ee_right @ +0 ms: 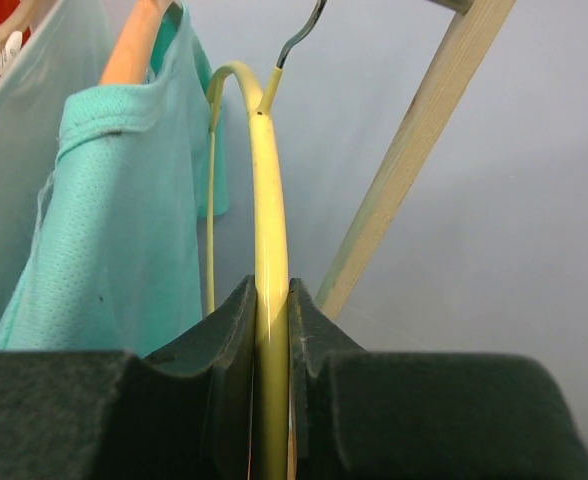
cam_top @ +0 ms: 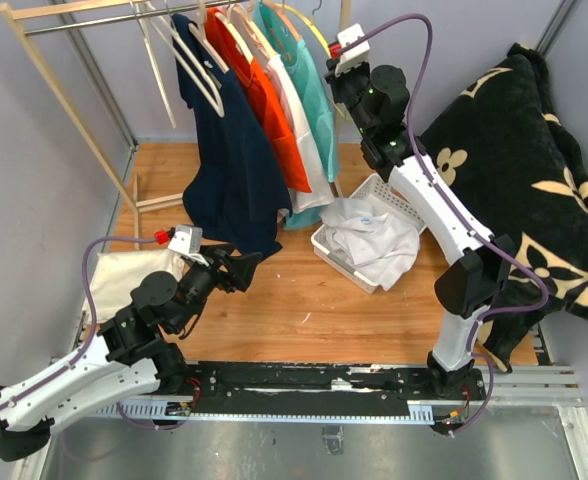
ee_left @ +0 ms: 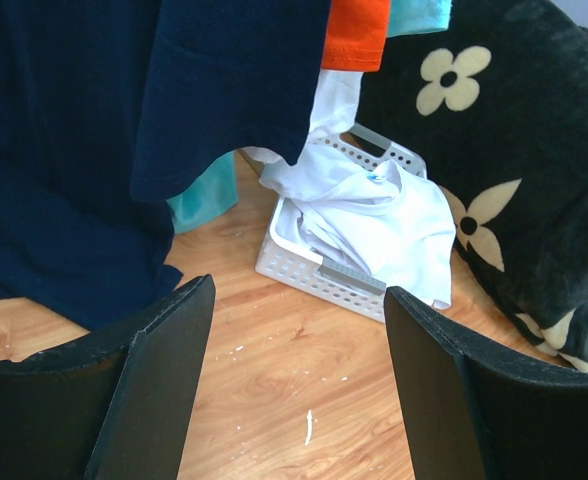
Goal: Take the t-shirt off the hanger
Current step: Place the hanger on the clothesline, then pick up the hanger from the clothesline.
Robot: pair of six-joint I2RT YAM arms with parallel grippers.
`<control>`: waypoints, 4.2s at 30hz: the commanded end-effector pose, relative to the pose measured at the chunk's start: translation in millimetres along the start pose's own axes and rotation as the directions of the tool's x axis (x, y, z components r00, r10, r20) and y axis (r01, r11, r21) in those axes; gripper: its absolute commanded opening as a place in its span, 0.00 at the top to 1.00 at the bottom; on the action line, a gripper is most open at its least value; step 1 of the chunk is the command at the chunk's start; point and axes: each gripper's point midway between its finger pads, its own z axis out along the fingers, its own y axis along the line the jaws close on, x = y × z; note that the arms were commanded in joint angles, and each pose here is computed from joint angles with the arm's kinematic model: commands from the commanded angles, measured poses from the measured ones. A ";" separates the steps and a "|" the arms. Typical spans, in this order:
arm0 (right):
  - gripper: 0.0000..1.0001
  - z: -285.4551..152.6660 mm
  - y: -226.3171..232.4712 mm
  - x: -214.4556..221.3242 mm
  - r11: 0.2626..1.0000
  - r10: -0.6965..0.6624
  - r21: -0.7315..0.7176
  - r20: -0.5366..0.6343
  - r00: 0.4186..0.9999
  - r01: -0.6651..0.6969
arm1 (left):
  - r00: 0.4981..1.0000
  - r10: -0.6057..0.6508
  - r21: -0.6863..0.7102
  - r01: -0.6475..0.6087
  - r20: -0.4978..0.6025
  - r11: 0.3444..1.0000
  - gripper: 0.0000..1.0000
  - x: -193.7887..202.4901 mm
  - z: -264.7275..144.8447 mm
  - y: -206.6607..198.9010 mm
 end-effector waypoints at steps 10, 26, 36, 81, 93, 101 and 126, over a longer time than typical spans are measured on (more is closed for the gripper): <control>0.99 -3.7 -24.0 -35.2 0.996 0.093 -0.008 0.096 0.991 -0.093 | 1.000 -0.011 0.003 0.011 0.028 1.000 0.26 -7.9 -0.8 -1.8; 0.39 -57.9 -49.6 -56.1 0.994 0.109 0.021 0.057 0.992 -0.110 | 0.999 0.009 -0.003 -0.009 0.037 1.000 0.26 -16.5 -2.9 -1.9; 0.37 -94.3 -20.3 -98.3 0.969 0.184 -0.178 0.070 0.980 -0.169 | 0.999 0.015 -0.029 -0.014 0.042 0.999 0.26 -20.2 -6.2 3.6; 0.61 -7.0 45.9 -52.8 0.906 0.299 -0.296 -0.062 0.952 -0.303 | 0.999 0.008 -0.006 -0.008 0.052 1.000 0.26 -15.2 1.2 -1.7; 0.80 -7.6 37.8 -56.5 0.915 0.310 -0.257 -0.045 0.950 -0.311 | 0.998 0.008 -0.004 -0.008 0.055 1.000 0.25 -16.1 0.9 -2.1; 0.92 -8.5 29.5 -66.2 0.922 0.337 -0.202 -0.003 0.942 -0.330 | 0.998 0.009 -0.001 -0.009 0.054 1.000 0.25 -16.8 1.4 -3.2; 0.99 -44.2 5.3 -126.2 0.944 0.325 -0.123 0.195 0.925 -0.306 | 0.998 -0.004 0.019 0.003 0.059 1.000 0.25 -21.1 8.0 -12.4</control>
